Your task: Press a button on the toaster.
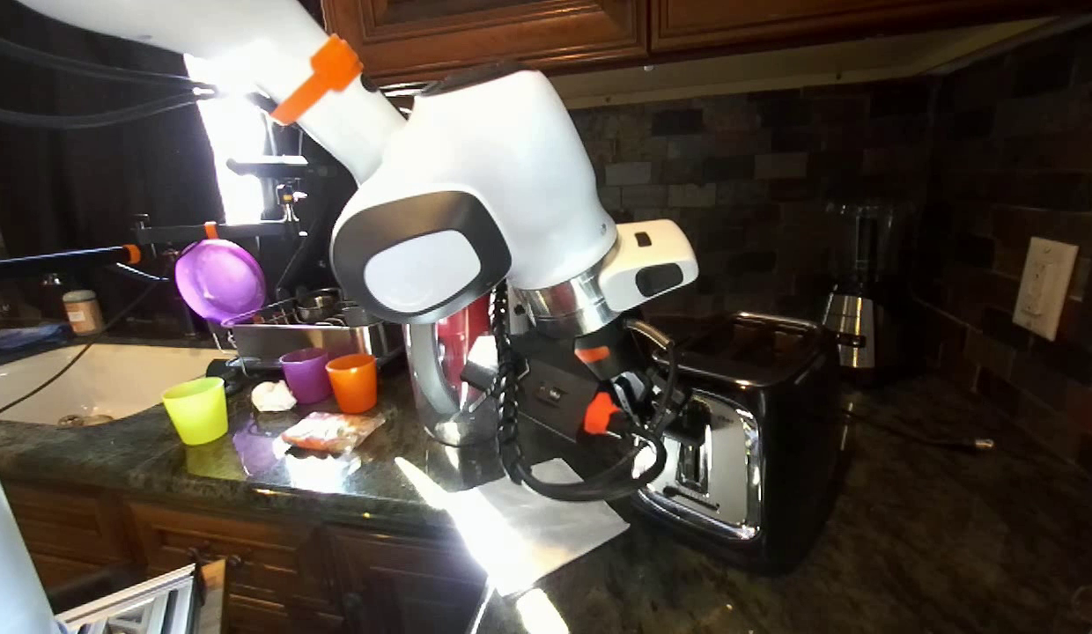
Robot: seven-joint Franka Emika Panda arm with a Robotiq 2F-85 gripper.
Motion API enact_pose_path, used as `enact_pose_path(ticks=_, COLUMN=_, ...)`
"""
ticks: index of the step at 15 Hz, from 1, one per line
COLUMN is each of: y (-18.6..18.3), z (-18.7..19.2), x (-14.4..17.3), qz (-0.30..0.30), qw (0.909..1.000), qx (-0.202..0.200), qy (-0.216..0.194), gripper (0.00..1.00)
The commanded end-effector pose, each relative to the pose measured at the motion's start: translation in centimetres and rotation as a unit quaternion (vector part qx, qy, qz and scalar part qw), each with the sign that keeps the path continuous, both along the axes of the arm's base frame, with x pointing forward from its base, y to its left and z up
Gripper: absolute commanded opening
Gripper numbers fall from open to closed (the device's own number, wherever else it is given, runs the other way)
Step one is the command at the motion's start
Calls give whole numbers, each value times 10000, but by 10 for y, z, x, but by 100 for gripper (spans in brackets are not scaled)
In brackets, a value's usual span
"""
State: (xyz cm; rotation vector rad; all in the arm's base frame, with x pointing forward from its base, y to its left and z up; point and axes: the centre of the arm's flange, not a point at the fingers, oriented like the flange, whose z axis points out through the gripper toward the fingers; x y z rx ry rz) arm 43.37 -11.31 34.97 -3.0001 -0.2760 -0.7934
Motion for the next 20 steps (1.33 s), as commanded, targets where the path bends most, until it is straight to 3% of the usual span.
enact_pose_path(ticks=1, y=1, z=-7, x=12, qz=58, qw=9999, qx=99, qy=114, gripper=0)
enact_pose_path(ticks=20, y=0, z=-8, x=11, qz=451, qw=9989, qx=-13, qy=-94, gripper=0)
